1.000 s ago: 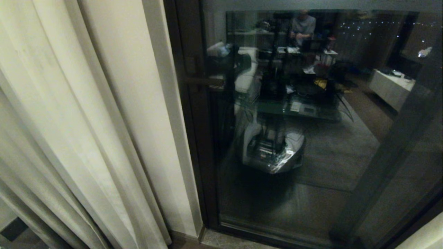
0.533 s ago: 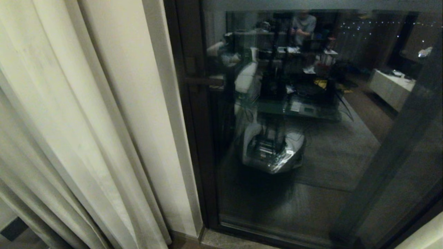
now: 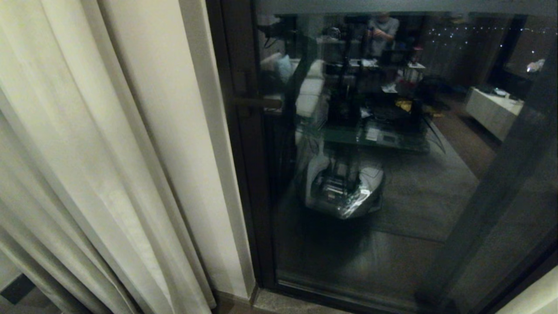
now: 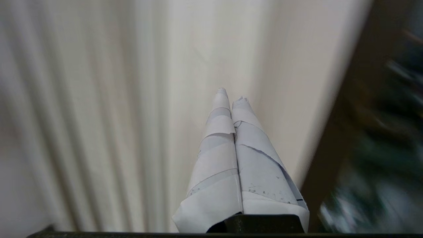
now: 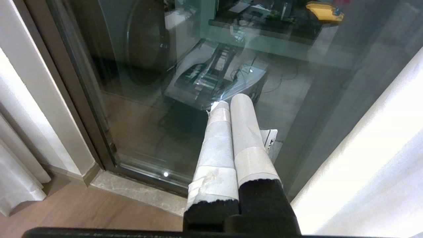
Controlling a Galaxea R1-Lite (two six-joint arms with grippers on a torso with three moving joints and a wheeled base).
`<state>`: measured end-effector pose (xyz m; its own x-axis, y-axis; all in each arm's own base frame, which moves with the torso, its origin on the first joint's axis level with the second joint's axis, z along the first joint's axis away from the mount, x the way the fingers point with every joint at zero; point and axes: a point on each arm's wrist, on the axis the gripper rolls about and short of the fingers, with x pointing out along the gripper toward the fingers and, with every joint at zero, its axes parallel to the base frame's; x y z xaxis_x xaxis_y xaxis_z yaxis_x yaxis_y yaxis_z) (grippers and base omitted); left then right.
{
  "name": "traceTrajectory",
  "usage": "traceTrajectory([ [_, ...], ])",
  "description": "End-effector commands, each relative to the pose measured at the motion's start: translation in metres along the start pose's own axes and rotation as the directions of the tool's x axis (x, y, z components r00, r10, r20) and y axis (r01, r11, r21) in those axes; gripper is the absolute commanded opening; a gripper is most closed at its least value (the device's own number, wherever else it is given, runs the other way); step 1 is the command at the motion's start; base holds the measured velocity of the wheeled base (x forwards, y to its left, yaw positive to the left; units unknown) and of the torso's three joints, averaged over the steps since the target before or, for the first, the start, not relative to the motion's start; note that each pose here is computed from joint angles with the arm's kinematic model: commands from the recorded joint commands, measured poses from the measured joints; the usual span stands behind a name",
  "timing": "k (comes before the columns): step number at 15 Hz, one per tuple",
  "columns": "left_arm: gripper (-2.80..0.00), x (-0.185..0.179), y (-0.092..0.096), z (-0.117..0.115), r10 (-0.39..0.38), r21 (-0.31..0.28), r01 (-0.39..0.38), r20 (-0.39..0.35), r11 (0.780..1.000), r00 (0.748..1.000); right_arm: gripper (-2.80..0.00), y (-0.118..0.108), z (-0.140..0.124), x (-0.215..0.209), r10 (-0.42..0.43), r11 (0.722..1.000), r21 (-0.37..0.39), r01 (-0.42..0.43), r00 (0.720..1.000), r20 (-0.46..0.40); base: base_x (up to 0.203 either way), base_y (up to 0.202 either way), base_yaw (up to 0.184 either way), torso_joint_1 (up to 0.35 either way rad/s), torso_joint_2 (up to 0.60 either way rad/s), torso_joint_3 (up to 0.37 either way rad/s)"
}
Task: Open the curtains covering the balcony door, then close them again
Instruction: Close the inner curtains on both sides
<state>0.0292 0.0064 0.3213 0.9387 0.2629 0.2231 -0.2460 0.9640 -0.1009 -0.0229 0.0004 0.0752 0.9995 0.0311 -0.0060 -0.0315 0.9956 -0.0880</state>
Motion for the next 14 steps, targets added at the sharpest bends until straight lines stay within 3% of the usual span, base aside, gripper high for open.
traceTrajectory([
  [1,-2.8,0.052,-0.008,0.011,0.111,0.007,-0.111,-0.049,0.994,0.993,-2.8,0.0,0.0,0.0,0.001,1.0,-0.001,-0.001,1.0,-0.002,0.0,0.0,0.0,0.0,0.0,0.0],
  [4,-2.8,0.087,-0.014,0.024,0.176,-0.007,-0.177,-0.041,0.984,0.983,-2.8,0.0,0.0,0.0,0.001,1.0,-0.001,-0.001,1.0,-0.002,0.0,0.0,0.0,0.0,0.0,0.0],
  [14,-2.8,0.174,-0.029,0.048,0.193,-0.024,-0.193,-0.002,0.981,0.981,-2.8,0.0,0.0,0.0,0.001,1.0,-0.001,-0.001,1.0,-0.002,0.0,0.0,0.0,0.0,0.0,0.0],
])
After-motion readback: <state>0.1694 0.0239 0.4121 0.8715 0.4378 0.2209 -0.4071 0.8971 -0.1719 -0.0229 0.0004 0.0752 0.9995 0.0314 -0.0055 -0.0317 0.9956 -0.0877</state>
